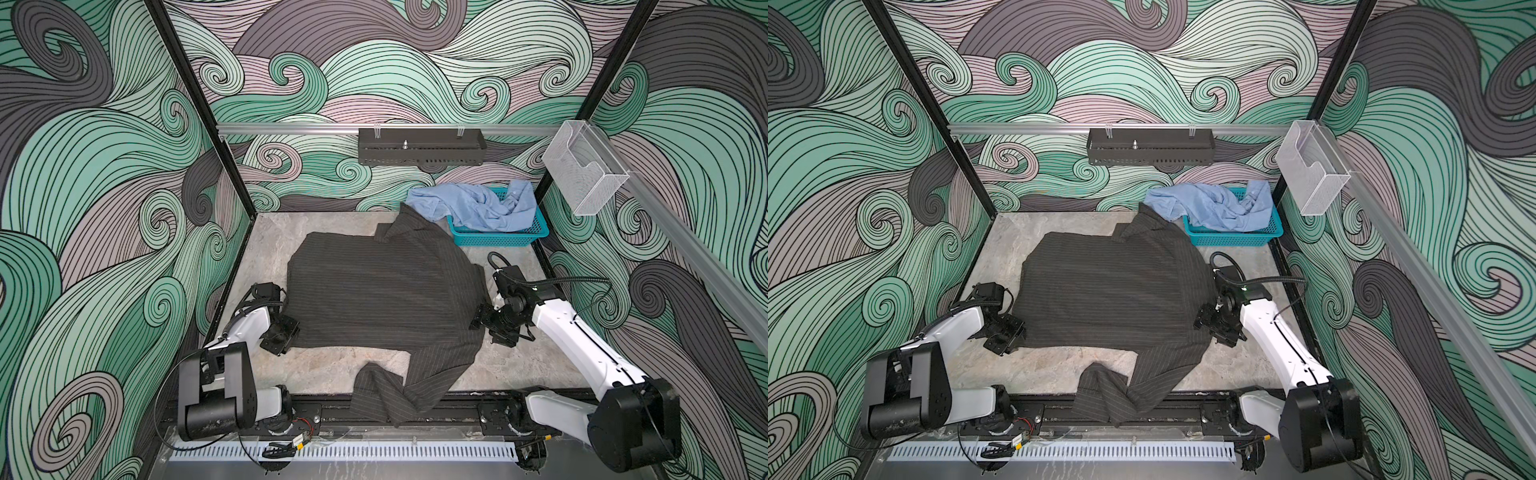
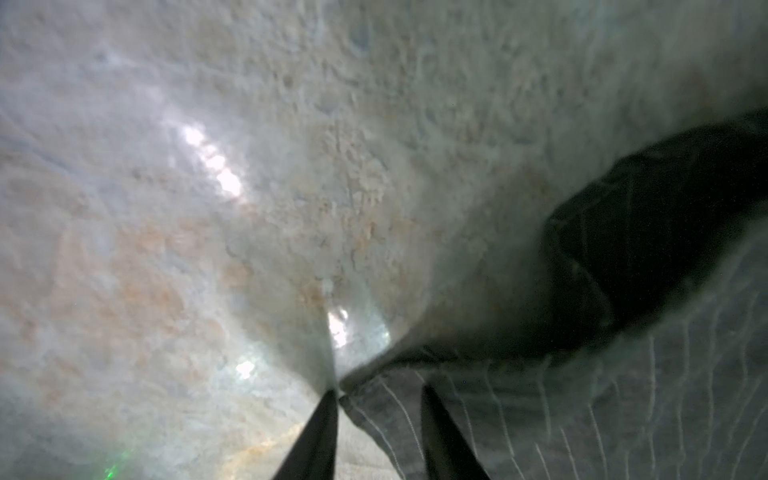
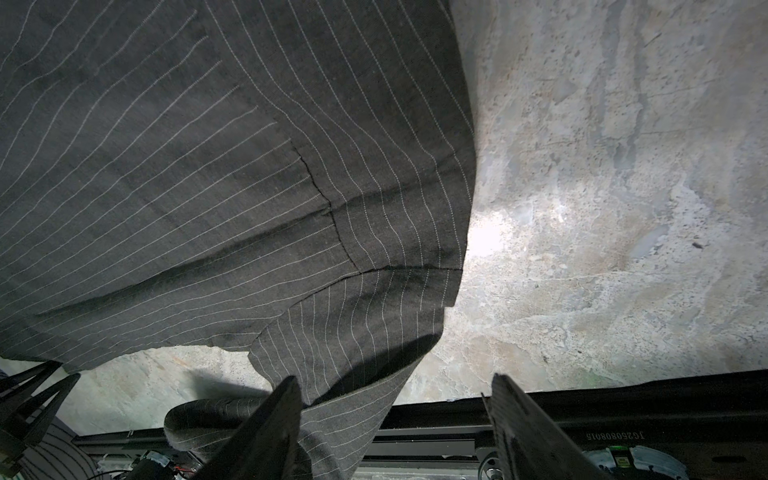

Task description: Fold and stack the long sleeve shirts

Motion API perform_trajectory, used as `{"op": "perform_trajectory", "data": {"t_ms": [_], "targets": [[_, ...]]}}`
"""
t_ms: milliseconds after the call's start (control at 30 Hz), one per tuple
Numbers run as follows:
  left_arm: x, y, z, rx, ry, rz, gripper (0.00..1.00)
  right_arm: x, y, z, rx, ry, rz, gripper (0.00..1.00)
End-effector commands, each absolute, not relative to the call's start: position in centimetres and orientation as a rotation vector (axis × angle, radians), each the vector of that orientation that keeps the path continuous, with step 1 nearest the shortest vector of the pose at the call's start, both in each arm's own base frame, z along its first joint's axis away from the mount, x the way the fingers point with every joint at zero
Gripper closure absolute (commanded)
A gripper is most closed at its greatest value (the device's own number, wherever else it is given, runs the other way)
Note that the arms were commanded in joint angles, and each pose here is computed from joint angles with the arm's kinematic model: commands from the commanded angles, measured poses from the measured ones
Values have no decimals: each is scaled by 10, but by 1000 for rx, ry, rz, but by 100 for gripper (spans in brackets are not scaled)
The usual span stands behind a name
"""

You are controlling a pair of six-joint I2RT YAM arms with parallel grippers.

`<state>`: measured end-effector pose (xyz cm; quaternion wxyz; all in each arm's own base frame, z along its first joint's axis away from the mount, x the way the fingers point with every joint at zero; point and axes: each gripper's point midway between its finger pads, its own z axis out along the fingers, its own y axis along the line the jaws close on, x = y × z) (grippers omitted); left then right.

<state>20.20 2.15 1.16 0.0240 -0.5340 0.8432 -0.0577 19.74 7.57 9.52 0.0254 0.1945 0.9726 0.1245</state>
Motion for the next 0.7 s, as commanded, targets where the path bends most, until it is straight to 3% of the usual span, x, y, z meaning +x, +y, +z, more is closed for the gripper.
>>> {"op": "perform_trajectory", "data": {"t_ms": [0, 133, 400, 667], "targets": [[207, 26, 6, -1625, 2614, -162, 78, 199, 77, 98, 586, 3004, 390, 27], [206, 22, 15, -1596, 2630, -194, 100, 196, 78, 103, 583, 2995, 413, 27], [189, 12, 73, -1463, 2592, -296, 100, 165, 85, 105, 641, 3026, 504, 27], [185, 1, 70, -1444, 2584, -383, 100, 136, 90, 87, 670, 3091, 505, 27]]}}
